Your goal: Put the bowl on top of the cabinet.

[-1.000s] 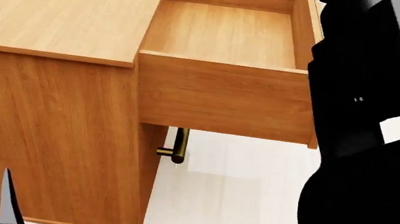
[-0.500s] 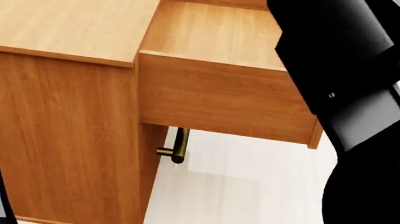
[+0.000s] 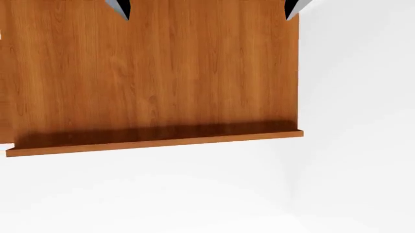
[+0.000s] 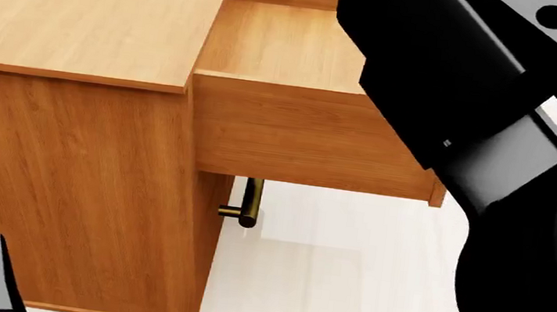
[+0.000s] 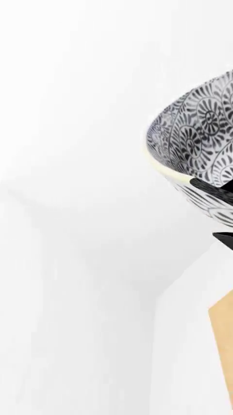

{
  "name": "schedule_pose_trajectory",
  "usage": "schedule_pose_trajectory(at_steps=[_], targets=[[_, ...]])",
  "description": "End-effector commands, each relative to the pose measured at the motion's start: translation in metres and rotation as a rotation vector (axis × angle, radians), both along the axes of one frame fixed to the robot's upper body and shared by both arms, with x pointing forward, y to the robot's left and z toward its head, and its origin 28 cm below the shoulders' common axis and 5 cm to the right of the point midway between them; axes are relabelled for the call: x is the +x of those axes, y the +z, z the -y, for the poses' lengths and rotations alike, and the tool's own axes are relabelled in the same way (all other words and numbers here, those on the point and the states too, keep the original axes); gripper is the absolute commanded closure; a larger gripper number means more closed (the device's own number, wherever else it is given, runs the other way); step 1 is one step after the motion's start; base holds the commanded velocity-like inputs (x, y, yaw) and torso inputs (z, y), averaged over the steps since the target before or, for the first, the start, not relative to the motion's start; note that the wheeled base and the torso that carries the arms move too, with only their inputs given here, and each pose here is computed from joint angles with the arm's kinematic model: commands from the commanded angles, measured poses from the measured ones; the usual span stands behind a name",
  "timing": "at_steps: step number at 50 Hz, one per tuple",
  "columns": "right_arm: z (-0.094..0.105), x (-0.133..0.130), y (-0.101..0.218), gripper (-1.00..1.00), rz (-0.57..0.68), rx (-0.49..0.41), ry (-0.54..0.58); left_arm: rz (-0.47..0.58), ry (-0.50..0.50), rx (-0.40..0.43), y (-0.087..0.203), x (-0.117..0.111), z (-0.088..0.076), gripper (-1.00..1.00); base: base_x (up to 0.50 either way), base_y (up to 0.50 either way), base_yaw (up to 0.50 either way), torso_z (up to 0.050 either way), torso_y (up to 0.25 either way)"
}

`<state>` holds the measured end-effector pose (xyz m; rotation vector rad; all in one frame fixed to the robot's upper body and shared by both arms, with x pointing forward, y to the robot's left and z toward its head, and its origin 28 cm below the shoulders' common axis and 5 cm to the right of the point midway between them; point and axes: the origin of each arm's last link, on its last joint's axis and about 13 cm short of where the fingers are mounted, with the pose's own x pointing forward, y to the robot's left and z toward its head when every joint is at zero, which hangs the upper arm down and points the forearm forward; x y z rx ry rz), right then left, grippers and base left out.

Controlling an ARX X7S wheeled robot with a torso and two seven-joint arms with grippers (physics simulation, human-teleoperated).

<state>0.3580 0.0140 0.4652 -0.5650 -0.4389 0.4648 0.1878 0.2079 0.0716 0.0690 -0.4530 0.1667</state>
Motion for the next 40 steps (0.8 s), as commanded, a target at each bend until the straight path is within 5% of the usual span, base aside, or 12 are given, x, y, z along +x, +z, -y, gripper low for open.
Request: schedule_pose_trajectory(at_steps=[1, 13, 22, 40], targets=[[0.011, -0.005, 0.013, 1.00, -0.078, -0.144, -0.047, 0.017, -0.012, -0.015, -0.001, -0.001, 0.000, -1.00, 0.00, 0.00, 0.00, 0.000, 0.010], [-0.014, -0.018, 0.004, 1.00, -0.091, -0.104, 0.098, 0.014, -0.015, -0.012, -0.002, -0.001, 0.000, -1.00, 0.00, 0.00, 0.00, 0.000, 0.000], [-0.021, -0.004, -0.045, 1.00, -0.182, -0.135, 0.012, 0.014, -0.013, -0.016, -0.001, -0.002, 0.000, -1.00, 0.00, 0.00, 0.00, 0.000, 0.000], [-0.030, -0.005, -0.095, 1.00, -0.257, -0.377, 0.025, 0.009, -0.023, -0.012, -0.002, -0.004, 0.002, -1.00, 0.00, 0.00, 0.00, 0.000, 0.001]])
